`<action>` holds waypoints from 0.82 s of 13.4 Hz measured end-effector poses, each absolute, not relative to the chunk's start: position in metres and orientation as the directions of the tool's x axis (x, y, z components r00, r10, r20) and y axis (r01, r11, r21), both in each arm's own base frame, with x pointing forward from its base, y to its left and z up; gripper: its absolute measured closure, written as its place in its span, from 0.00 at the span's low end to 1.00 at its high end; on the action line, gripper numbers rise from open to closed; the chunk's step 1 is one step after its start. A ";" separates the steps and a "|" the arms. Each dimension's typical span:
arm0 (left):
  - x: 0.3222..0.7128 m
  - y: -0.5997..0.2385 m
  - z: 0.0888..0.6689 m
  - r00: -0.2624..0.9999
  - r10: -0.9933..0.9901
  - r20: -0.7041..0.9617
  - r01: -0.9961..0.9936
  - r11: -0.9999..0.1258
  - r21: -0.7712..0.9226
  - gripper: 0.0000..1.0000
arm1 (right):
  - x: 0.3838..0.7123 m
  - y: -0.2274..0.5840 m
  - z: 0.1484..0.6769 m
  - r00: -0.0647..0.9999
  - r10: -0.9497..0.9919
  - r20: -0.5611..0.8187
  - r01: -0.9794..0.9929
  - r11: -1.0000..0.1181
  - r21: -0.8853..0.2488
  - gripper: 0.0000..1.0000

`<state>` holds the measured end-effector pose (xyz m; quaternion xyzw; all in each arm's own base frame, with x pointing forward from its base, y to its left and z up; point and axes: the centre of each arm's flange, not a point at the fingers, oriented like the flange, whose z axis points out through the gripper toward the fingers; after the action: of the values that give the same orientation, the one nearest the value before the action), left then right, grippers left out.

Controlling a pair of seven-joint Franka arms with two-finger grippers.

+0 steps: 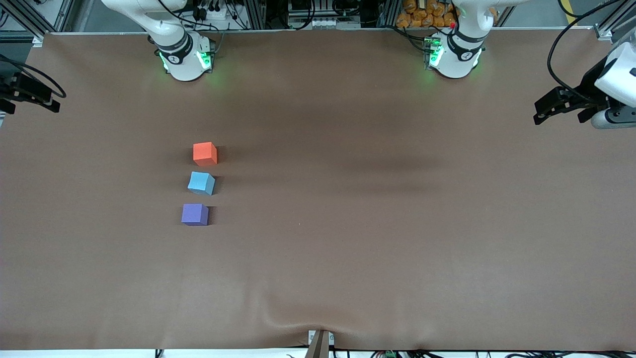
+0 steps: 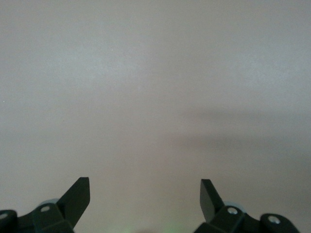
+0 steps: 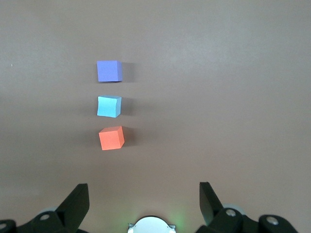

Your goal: Place blue block between orange and purple blocks

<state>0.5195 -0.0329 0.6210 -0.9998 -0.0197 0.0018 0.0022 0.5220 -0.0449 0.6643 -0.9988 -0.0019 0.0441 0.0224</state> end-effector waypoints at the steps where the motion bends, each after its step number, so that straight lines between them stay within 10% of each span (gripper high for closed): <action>1: 0.519 -0.033 0.621 0.999 0.039 -0.003 0.039 -0.999 -0.005 0.00 | 0.522 -0.045 0.665 0.996 0.006 -0.088 0.002 -0.999 -0.045 0.00; 11: 0.522 -0.033 0.623 0.999 0.039 0.022 0.039 -0.999 -0.002 0.00 | 0.523 -0.038 0.664 0.996 0.019 -0.088 0.015 -0.999 -0.045 0.00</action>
<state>0.5222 -0.0328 0.6231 -0.9997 -0.0197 -0.0107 0.0013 0.5230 -0.0379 0.6640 -0.9987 -0.0085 0.0444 0.0219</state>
